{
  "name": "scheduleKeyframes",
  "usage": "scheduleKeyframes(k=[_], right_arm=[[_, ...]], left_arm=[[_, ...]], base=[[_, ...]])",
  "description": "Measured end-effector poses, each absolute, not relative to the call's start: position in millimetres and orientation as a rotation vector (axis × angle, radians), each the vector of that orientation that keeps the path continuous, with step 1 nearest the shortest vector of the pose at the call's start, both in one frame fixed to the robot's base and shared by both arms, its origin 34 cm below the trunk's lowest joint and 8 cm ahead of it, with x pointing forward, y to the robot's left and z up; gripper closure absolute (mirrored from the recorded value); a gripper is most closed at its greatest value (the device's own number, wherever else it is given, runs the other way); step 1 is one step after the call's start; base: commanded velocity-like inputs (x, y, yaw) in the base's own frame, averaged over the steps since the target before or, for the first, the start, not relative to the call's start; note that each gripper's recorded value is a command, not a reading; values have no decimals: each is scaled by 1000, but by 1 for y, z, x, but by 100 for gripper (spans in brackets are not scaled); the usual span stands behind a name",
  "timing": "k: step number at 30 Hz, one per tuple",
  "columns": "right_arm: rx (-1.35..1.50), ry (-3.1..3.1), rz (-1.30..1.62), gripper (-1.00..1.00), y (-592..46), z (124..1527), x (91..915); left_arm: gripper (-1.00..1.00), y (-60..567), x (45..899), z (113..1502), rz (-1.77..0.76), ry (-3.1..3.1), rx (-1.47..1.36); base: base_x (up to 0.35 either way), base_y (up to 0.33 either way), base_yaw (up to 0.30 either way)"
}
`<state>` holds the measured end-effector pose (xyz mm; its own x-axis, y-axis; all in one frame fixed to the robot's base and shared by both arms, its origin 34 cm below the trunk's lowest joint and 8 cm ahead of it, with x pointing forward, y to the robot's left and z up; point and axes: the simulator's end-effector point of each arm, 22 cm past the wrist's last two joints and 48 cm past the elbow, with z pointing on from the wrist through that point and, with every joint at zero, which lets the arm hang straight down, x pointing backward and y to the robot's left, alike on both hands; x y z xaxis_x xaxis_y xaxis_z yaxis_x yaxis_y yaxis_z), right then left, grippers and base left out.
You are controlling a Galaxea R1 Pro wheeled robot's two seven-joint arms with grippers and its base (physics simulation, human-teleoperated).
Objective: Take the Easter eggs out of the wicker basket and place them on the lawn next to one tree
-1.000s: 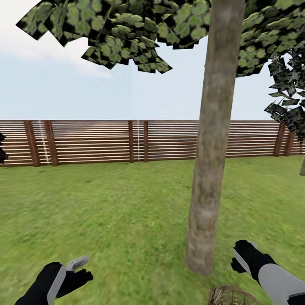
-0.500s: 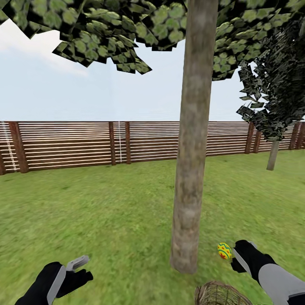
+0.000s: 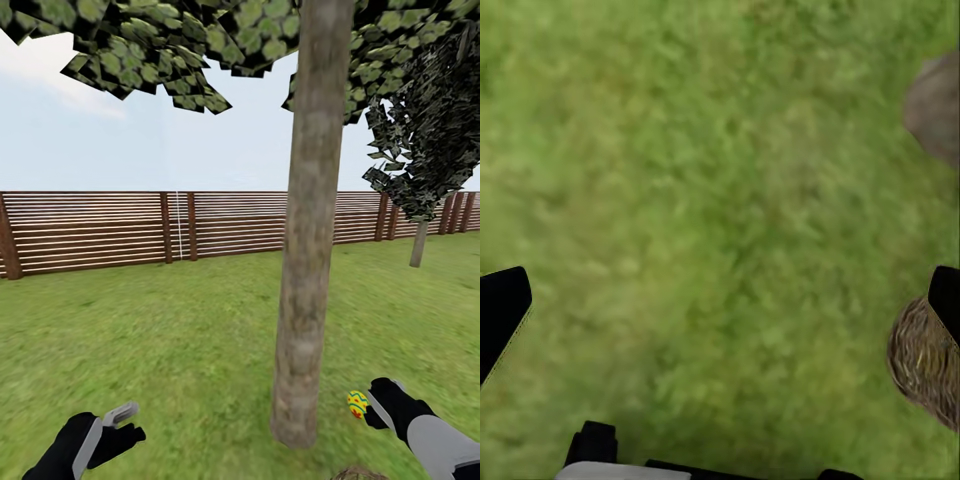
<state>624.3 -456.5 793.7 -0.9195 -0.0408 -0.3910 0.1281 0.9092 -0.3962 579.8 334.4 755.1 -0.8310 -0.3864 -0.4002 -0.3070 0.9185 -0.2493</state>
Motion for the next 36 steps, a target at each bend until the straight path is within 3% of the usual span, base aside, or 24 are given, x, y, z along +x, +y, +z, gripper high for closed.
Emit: scheduleKeyframes(k=[6, 18, 36], right_arm=[[61, 2675, -589, -100, -454, 793, 625], [61, 2675, -583, -100, -452, 793, 626], [61, 2676, -576, -100, -450, 793, 627]], left_arm=[[-100, 362, 585, 768, -192, 2591, -511], [-100, 423, 670, 872, 39, 2035, -484], [-100, 417, 682, 888, 44, 2010, -495]], base=[[293, 93, 0], [25, 8, 0], [0, 0, 0]])
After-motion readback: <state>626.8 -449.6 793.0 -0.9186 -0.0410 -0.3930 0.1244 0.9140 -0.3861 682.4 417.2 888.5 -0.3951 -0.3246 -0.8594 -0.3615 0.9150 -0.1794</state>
